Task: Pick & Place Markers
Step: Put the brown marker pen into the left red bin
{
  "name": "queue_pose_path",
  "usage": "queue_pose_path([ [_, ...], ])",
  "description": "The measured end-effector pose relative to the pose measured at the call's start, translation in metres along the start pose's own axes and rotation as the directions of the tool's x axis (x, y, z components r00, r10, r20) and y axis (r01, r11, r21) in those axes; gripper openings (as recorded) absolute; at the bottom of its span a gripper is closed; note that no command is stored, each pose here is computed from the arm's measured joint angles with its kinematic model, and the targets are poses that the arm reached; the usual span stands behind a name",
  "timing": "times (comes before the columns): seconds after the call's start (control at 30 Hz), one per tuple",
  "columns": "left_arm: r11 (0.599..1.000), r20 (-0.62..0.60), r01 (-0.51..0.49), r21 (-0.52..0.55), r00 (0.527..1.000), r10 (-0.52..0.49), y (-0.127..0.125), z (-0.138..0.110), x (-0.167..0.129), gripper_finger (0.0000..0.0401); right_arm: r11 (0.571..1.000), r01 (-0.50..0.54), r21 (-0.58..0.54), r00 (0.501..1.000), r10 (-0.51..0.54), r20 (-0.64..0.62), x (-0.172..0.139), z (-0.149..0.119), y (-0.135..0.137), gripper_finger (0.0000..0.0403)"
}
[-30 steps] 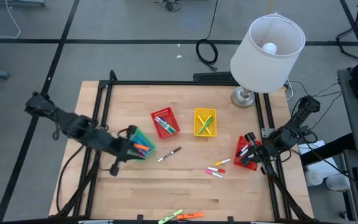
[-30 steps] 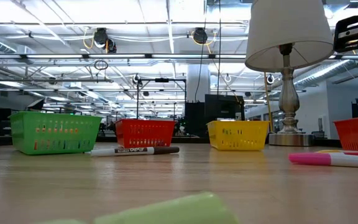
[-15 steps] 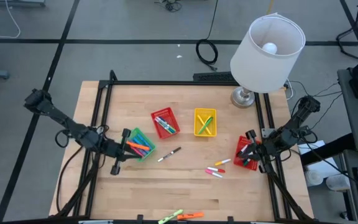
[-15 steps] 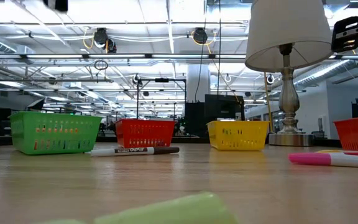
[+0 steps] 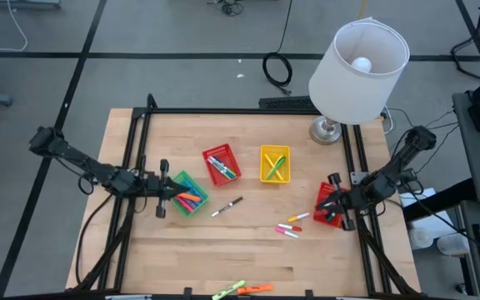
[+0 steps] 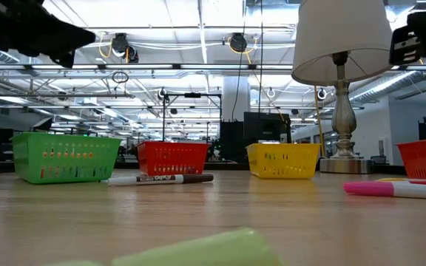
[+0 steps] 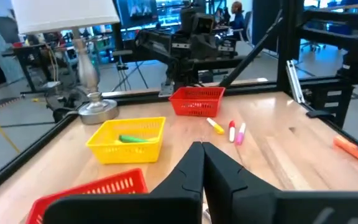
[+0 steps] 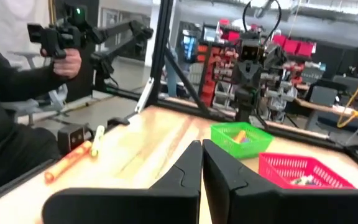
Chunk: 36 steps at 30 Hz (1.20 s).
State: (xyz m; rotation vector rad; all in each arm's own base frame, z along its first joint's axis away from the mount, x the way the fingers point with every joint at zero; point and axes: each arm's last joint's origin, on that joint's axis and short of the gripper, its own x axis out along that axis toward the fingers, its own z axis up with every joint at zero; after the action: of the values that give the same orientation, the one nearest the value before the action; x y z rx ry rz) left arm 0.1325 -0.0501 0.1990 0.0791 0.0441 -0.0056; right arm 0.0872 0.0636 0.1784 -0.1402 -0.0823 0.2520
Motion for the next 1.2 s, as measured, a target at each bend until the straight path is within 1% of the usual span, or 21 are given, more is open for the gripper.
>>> queue_pose_path([
  [0.17, 1.0, -0.018, -0.016, -0.004, 1.0, 0.016, 0.003, -0.008, 0.0, 0.0004, 1.0, 0.008, -0.007, 0.999, -0.008, -0.04, 0.003, -0.004, 0.001, 0.0],
  [0.33, 0.999, -0.006, 0.043, -0.005, 0.999, -0.043, 0.002, -0.011, 0.0, 0.0003, 1.0, 0.012, -0.006, 0.999, -0.012, -0.03, 0.006, -0.003, 0.001, 0.0],
  [0.43, 0.999, -0.01, 0.041, -0.002, 0.999, -0.041, 0.003, -0.011, 0.0, 0.0004, 1.0, 0.016, -0.014, 0.999, -0.016, -0.032, 0.007, -0.003, 0.002, 0.0],
  [0.53, 0.999, -0.018, 0.037, 0.001, 0.999, -0.037, 0.004, -0.012, 0.0, 0.0002, 1.0, 0.023, -0.008, 1.0, -0.023, -0.011, 0.009, -0.001, 0.002, 0.0],
  [0.63, 0.999, -0.013, 0.035, -0.001, 0.999, -0.035, 0.004, -0.012, 0.0, 0.001, 0.999, 0.033, 0.005, 0.999, -0.033, 0.031, 0.012, 0.003, 0.002, 0.0],
  [0.77, 0.999, 0.005, 0.034, -0.011, 0.999, -0.034, 0.004, -0.01, 0.0, 0.0019, 0.997, 0.071, 0.009, 0.997, -0.072, 0.034, 0.019, 0.003, 0.0, 0.0],
  [0.83, 0.999, 0.012, 0.033, -0.01, 0.999, -0.033, 0.004, -0.009, 0.0, 0.002, 0.996, 0.09, 0.012, 0.995, -0.089, -0.037, 0.025, -0.003, 0.0, 0.0],
  [0.9, 0.999, 0.014, 0.033, -0.01, 0.999, -0.033, 0.004, -0.009, 0.0, 0.002, 0.992, 0.115, 0.048, 0.991, -0.111, -0.078, 0.035, 0.002, -0.002, 0.0],
  [0.97, 0.999, 0.014, 0.034, -0.01, 0.999, -0.033, 0.004, -0.009, 0.0, 0.002, 0.991, 0.108, 0.081, 0.988, -0.098, -0.119, 0.048, 0.011, -0.004, 0.0],
  [1.03, 0.999, 0.015, 0.033, -0.011, 0.999, -0.033, 0.004, -0.009, 0.0, 0.002, 0.989, 0.099, 0.106, 0.981, -0.079, -0.177, 0.064, 0.019, -0.006, 0.0],
  [1.13, 0.999, 0.017, 0.033, -0.011, 0.999, -0.033, 0.004, -0.009, 0.0, 0.0021, 0.984, 0.155, 0.084, 0.954, -0.128, -0.27, 0.093, 0.025, -0.012, 0.0],
  [1.2, 0.999, 0.02, 0.033, -0.013, 0.999, -0.033, 0.004, -0.008, 0.0, 0.0021, 0.984, 0.16, 0.079, 0.941, -0.128, -0.315, 0.118, 0.03, -0.019, 0.0],
])
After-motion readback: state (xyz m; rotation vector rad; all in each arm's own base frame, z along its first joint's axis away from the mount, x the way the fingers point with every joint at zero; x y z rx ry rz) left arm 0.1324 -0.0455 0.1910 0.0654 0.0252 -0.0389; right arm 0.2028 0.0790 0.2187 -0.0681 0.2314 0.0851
